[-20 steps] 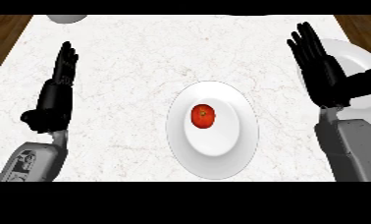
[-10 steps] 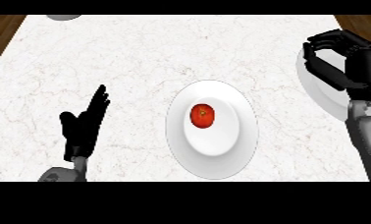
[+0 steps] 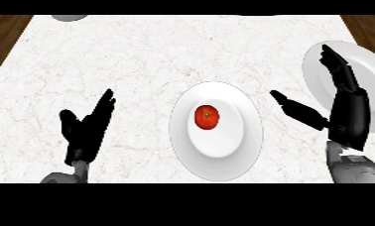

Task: Pick the tomato from the plate and place it in the plate

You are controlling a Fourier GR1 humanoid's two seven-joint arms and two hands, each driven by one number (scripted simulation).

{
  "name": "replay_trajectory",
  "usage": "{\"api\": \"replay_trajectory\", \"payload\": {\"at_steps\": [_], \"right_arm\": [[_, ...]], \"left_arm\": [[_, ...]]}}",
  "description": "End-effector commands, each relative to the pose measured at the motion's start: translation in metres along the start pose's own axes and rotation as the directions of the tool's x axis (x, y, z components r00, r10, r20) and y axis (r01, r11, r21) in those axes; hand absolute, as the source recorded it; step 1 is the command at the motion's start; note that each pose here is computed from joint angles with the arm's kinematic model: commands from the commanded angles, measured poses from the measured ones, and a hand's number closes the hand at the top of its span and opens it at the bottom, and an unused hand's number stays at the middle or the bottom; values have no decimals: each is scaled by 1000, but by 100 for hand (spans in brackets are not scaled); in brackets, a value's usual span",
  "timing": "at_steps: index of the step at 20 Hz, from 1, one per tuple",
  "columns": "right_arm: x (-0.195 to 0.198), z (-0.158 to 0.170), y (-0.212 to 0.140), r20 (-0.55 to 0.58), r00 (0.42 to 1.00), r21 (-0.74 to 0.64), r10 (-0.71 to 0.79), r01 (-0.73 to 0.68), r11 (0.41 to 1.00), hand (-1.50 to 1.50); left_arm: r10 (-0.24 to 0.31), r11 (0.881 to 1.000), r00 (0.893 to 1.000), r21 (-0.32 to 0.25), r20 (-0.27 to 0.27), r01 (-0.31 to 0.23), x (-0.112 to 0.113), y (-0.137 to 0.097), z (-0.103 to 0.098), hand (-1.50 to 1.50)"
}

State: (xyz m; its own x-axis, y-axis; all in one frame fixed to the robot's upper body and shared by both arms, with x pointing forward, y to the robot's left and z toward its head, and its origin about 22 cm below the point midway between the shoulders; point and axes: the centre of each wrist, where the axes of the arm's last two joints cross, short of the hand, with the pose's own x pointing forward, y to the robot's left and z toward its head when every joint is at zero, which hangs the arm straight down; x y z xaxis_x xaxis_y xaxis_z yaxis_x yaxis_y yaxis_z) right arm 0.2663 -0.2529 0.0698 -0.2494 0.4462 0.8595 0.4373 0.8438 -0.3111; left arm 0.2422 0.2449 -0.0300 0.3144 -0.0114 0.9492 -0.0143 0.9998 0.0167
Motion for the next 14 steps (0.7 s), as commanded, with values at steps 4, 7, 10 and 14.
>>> {"api": "replay_trajectory", "payload": {"at_steps": [4, 7, 10, 14], "right_arm": [[11, 8, -5, -72, 953, 310, 294, -259, 915, -150], [43, 5, -4, -71, 919, 438, 387, -319, 840, -150], [68, 14, 2, -74, 895, 498, 440, -349, 794, -150], [97, 10, 48, -99, 839, 523, 535, -413, 746, -150]], "left_arm": [[-8, 1000, 998, -17, -58, 7, -5, 2, 8, 0], [0, 1000, 998, -5, -64, 0, -12, -15, 9, 0], [7, 1000, 998, -21, -66, -9, -9, 5, 10, 0], [-12, 1000, 998, -30, -62, 10, 1, -12, -3, 0]]}}
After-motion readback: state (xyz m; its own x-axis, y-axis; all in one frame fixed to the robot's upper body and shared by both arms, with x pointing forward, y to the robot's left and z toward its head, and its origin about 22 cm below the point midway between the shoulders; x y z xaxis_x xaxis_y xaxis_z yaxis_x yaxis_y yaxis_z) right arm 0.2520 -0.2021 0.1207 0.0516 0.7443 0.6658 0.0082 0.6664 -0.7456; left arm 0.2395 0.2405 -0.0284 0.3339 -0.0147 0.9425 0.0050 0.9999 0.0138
